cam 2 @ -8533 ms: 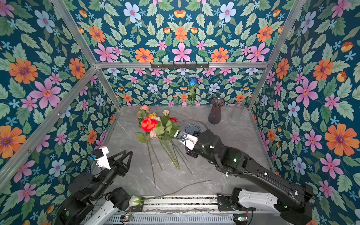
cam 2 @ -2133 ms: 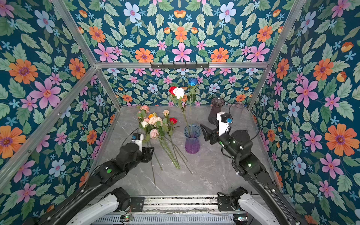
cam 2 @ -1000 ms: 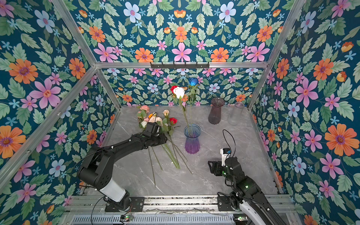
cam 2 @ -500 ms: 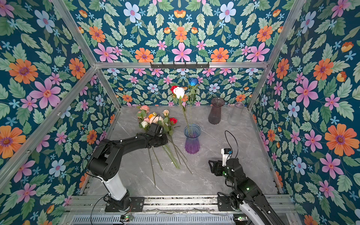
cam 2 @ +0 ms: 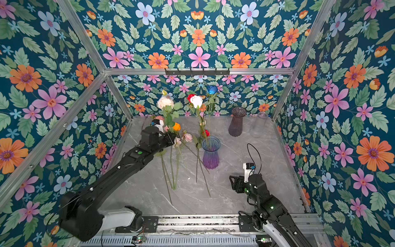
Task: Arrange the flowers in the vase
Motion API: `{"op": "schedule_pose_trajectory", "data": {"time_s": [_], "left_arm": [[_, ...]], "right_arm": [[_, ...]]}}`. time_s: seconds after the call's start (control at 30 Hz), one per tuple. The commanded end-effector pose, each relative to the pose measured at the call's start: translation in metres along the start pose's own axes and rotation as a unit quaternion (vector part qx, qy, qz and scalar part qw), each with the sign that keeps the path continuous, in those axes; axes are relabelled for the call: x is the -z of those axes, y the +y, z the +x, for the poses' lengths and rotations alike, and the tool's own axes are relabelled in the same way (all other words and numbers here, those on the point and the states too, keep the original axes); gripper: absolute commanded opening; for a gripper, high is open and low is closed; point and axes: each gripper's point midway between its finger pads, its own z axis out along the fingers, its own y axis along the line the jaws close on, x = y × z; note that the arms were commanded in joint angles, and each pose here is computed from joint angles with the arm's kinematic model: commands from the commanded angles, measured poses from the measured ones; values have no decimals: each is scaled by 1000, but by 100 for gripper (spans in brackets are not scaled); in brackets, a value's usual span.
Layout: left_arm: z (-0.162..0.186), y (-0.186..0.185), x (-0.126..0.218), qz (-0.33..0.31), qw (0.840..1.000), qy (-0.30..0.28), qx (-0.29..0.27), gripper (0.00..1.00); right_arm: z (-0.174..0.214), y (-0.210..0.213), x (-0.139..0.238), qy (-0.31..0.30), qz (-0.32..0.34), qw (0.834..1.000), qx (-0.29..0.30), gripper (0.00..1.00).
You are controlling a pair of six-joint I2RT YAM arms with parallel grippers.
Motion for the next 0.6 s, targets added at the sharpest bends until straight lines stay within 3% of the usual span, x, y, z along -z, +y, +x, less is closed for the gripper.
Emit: {"op": "schedule_pose_trajectory", "data": {"time_s": [0.0,0.13,0.23,0.3,0.37,0.57], "left_arm": [[-62,-66,51,131,981,-142,-26,0],[-81,-174,128,299,907,-260,-144,0],[-44,-255,156,383,825,-285,-302,0],[-24,-286,154,400,791,-292,-359,0],[-12,-302,139,406,776,-287,-387,0],[20,-308,76,366,772,-260,-449,0]], "right_arm": [[-2,1,0,-4,-1,1000,0,68],[-1,1,-1,-3,-2,1000,0,68],[-1,2,-1,-3,-4,1000,1,68],[-1,2,-1,-2,-4,1000,1,68],[-1,2,-1,-2,-5,1000,1,68],[-1,2,1,-7,-8,1000,2,68]]}}
